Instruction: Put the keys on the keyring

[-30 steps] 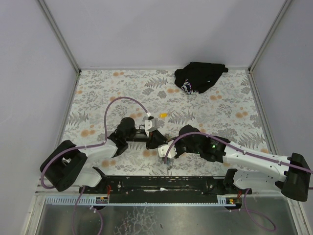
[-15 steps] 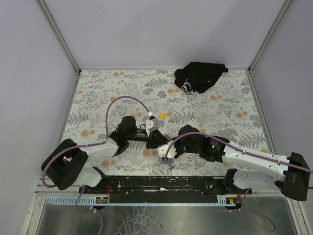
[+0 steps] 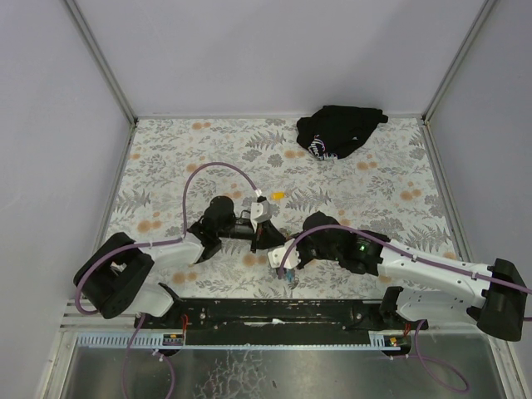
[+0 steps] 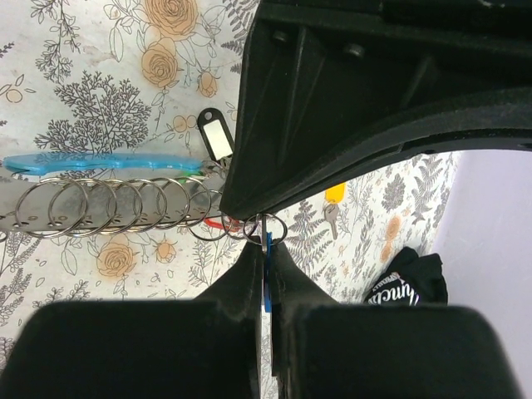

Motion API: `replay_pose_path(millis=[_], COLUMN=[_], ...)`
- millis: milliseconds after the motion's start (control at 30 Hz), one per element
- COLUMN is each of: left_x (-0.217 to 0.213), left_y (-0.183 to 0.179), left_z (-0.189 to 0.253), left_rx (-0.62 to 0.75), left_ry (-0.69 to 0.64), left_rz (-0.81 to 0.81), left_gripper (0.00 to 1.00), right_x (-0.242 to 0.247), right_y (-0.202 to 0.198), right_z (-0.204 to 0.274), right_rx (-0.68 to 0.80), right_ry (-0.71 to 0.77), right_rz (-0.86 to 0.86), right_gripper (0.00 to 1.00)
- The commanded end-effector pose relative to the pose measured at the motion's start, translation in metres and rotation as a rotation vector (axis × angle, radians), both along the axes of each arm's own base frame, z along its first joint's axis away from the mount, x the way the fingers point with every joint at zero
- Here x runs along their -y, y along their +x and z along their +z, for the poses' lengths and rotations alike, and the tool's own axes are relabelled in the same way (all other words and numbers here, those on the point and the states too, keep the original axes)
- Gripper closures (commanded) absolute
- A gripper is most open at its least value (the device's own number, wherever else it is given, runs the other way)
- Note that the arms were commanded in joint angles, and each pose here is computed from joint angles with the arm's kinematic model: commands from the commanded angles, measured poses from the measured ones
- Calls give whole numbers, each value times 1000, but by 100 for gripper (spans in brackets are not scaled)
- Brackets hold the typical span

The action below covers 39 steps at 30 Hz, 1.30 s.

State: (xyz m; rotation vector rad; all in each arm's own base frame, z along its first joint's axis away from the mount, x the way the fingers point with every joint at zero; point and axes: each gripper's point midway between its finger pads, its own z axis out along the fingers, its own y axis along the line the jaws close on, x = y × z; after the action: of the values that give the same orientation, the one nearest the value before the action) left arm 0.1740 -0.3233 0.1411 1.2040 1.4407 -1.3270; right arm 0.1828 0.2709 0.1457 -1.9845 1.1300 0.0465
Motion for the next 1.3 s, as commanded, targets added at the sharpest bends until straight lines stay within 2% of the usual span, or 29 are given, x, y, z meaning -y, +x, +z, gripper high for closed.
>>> replay_pose_path(millis=[0, 367, 567, 800, 1067, 1267], left_x=[2, -10, -12, -19, -27, -26], left_y=[2, 21, 24, 34, 44, 43], left_z=[7, 2, -4, -6, -6, -2], left_rx=[14, -15, -48, -77, -118, -135], left_ry=[-11, -22, -21, -48, -126, -185], left_rz=[21, 224, 262, 361, 484, 494], left_gripper=[100, 100, 100, 100, 100, 100], right_x=[-5, 19, 29, 19, 13, 10], right_y=[13, 5, 12, -1, -4, -6], right_z=[40, 8, 2, -24, -49, -53], right_rx=[51, -98, -101, -212, -262, -276], right_ry=[116, 227, 278, 258, 227, 227], right_rz=[-89, -313, -427, -407, -416, -406], right_gripper=[100, 100, 100, 100, 100, 100])
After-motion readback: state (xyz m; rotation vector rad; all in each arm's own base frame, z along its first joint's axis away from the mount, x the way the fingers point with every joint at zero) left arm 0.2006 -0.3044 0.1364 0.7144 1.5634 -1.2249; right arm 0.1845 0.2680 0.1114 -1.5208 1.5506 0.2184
